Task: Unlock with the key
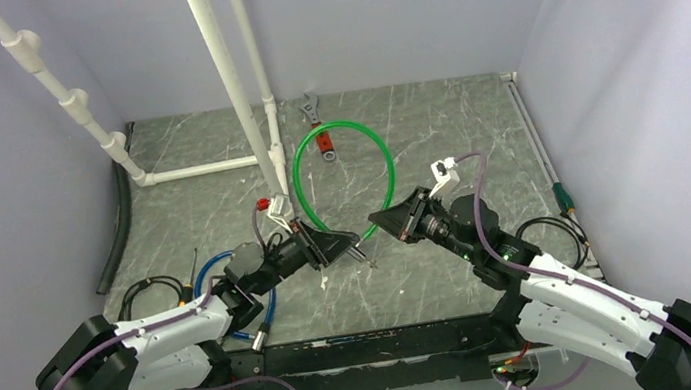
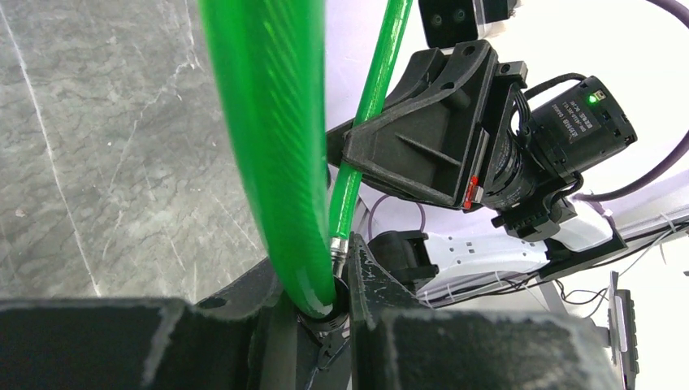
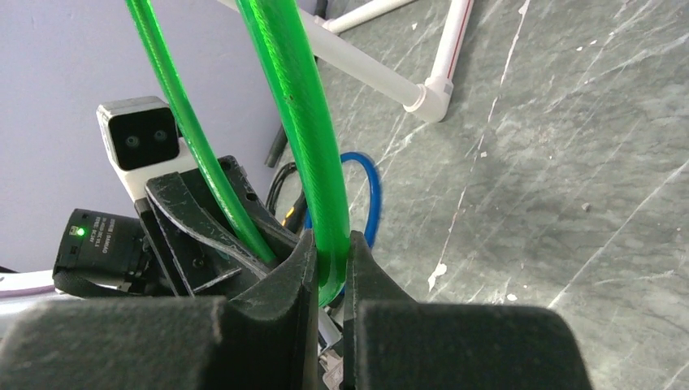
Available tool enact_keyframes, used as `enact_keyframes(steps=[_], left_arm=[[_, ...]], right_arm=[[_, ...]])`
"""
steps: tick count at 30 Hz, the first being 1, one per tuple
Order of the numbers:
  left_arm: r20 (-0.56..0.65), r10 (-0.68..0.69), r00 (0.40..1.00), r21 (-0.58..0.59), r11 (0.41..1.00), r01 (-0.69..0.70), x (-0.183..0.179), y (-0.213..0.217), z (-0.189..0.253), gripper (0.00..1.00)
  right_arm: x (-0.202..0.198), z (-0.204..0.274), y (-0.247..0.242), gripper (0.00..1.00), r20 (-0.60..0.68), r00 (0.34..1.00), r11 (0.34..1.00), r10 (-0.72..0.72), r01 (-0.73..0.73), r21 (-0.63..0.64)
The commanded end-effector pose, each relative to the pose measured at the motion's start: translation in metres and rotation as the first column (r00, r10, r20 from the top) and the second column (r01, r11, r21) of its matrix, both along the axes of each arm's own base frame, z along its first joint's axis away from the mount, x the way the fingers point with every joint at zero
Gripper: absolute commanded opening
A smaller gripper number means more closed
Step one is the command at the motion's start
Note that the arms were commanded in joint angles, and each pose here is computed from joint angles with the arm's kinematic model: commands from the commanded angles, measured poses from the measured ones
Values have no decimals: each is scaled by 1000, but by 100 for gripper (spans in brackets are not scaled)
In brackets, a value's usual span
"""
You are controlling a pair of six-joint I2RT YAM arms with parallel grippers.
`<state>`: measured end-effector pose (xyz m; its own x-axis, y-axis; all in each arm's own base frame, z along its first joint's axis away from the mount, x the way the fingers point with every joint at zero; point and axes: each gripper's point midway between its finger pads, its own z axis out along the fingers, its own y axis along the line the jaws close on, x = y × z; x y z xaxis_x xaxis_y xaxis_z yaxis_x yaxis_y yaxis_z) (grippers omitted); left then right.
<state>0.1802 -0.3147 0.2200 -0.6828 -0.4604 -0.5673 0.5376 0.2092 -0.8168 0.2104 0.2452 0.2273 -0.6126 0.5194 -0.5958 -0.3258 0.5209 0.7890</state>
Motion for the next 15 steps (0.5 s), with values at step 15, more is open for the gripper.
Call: enact_keyframes(steps=[15], left_arm=[[-36,201,979,14,980,-200,50,4,3,0]], right_arm=[[-12,5,13,26,117,979,985,168,-162,-53]])
